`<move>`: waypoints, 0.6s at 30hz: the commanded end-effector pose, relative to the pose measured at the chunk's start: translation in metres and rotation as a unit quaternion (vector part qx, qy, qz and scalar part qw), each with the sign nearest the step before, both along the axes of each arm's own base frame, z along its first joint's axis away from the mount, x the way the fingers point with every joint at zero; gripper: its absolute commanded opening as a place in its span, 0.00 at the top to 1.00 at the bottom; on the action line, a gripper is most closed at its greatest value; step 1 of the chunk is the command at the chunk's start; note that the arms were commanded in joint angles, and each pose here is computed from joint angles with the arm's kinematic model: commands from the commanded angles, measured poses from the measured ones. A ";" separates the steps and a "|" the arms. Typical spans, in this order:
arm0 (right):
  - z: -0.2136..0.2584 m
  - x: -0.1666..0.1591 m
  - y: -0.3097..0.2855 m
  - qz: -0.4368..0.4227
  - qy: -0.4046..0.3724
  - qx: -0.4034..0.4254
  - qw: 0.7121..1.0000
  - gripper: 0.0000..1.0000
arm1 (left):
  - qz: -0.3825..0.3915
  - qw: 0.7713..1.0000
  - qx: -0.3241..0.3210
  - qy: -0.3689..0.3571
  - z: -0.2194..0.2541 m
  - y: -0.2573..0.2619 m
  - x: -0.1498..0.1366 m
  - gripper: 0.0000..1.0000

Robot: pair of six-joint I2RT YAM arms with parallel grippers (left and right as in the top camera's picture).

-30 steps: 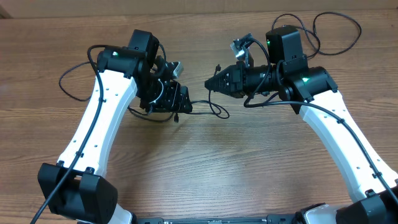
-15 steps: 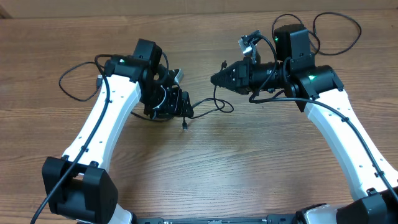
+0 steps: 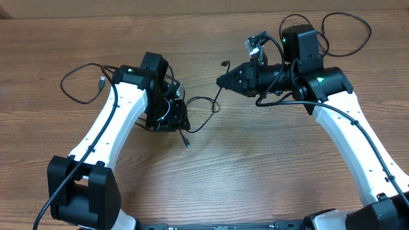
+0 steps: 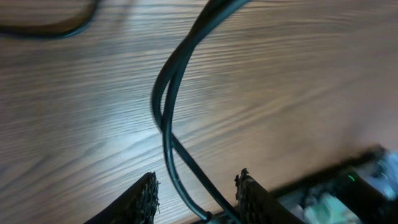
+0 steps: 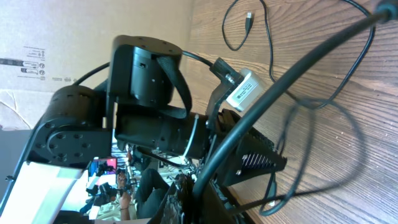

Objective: Untangle cables

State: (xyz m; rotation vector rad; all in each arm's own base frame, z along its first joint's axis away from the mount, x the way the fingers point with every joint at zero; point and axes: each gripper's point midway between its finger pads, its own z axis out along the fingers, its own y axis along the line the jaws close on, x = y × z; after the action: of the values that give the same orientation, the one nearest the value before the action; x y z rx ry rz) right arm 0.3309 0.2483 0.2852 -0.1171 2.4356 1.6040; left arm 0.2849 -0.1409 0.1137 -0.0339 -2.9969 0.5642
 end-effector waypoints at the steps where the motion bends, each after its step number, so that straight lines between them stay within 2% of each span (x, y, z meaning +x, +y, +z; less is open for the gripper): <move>1: 0.016 -0.001 -0.001 0.002 -0.022 0.009 1.000 0.96 | 0.037 0.996 0.081 0.006 -0.016 0.024 0.001 0.58; 6: 0.016 -0.001 -0.001 0.000 -0.022 0.008 1.000 0.96 | 0.072 0.988 0.140 0.000 -0.019 0.043 0.004 0.58; 10: 0.003 0.005 -0.008 -0.029 -0.011 -0.024 0.999 0.96 | 0.099 0.980 0.172 -0.004 -0.020 0.055 0.007 0.57; 14: -0.029 0.018 -0.031 -0.102 0.011 -0.113 0.988 0.96 | 0.131 0.972 0.195 -0.003 -0.020 0.067 0.009 0.55; 18: -0.060 0.024 -0.065 -0.173 0.032 -0.218 0.960 0.96 | 0.151 0.968 0.202 -0.002 -0.020 0.074 0.010 0.55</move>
State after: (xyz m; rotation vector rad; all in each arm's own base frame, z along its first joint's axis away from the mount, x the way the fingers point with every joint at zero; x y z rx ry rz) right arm 0.3352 0.2162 0.2334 0.1700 2.6576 1.2464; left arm 0.2944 -0.0843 0.0988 0.3499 -3.0836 0.0689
